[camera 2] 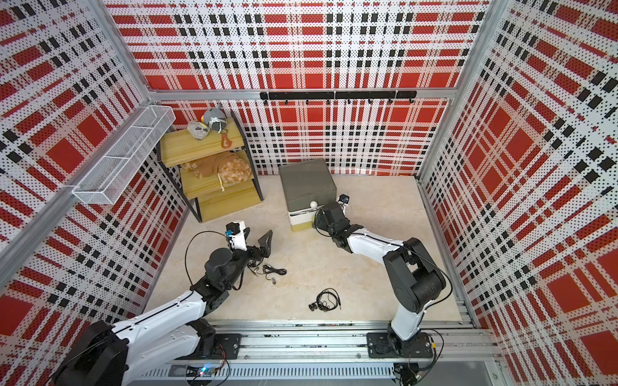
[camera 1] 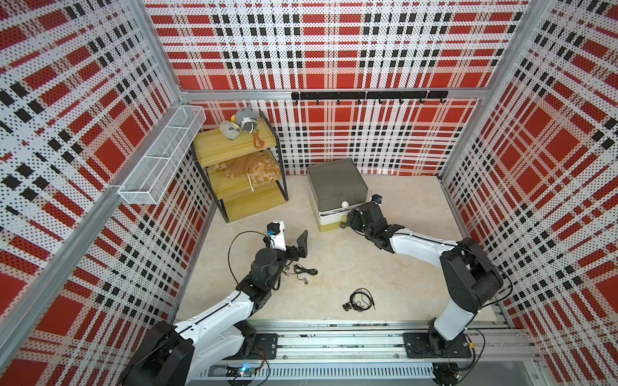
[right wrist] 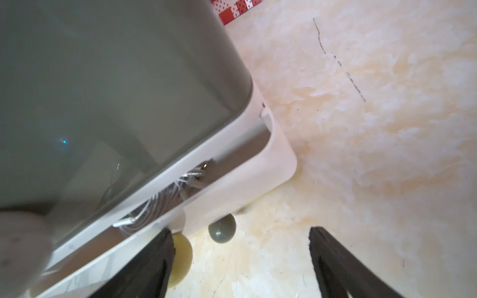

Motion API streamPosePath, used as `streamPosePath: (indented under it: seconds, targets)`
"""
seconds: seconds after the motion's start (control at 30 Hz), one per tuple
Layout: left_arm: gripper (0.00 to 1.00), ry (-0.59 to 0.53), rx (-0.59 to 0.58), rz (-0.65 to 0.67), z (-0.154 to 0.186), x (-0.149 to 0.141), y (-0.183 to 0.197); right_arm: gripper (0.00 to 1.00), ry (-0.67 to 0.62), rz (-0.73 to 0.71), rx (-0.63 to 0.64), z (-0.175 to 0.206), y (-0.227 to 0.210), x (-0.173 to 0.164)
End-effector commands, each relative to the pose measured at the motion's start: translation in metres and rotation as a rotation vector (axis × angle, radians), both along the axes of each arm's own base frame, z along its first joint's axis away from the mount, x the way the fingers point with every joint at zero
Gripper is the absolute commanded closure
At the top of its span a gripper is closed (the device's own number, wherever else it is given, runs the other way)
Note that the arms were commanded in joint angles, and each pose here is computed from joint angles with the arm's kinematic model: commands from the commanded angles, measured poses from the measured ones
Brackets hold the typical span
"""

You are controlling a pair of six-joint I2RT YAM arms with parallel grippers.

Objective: Place the wired earphones into the drawer by color
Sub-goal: Close the drawer in the storage box.

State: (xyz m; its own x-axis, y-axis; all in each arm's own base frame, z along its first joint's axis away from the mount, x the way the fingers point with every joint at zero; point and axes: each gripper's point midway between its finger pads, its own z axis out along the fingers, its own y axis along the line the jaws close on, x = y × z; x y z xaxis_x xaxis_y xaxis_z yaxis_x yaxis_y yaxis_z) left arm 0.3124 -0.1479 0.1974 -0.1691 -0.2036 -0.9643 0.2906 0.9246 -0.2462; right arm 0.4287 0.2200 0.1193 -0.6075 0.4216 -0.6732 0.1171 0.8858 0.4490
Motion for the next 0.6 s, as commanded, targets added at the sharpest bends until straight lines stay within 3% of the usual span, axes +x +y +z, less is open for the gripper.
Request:
streamPosePath:
  seconds: [0.0,0.57]
  targets:
    - [0.01,-0.021,-0.009,-0.006,0.004,-0.003,-0.001,0.12,-0.003,0.004,0.015,0.000,0.005,0.006]
    - [0.01,-0.024,-0.005,0.004,0.004,-0.003,0.002,0.12,-0.039,0.015,0.046,0.011,0.015,0.019]
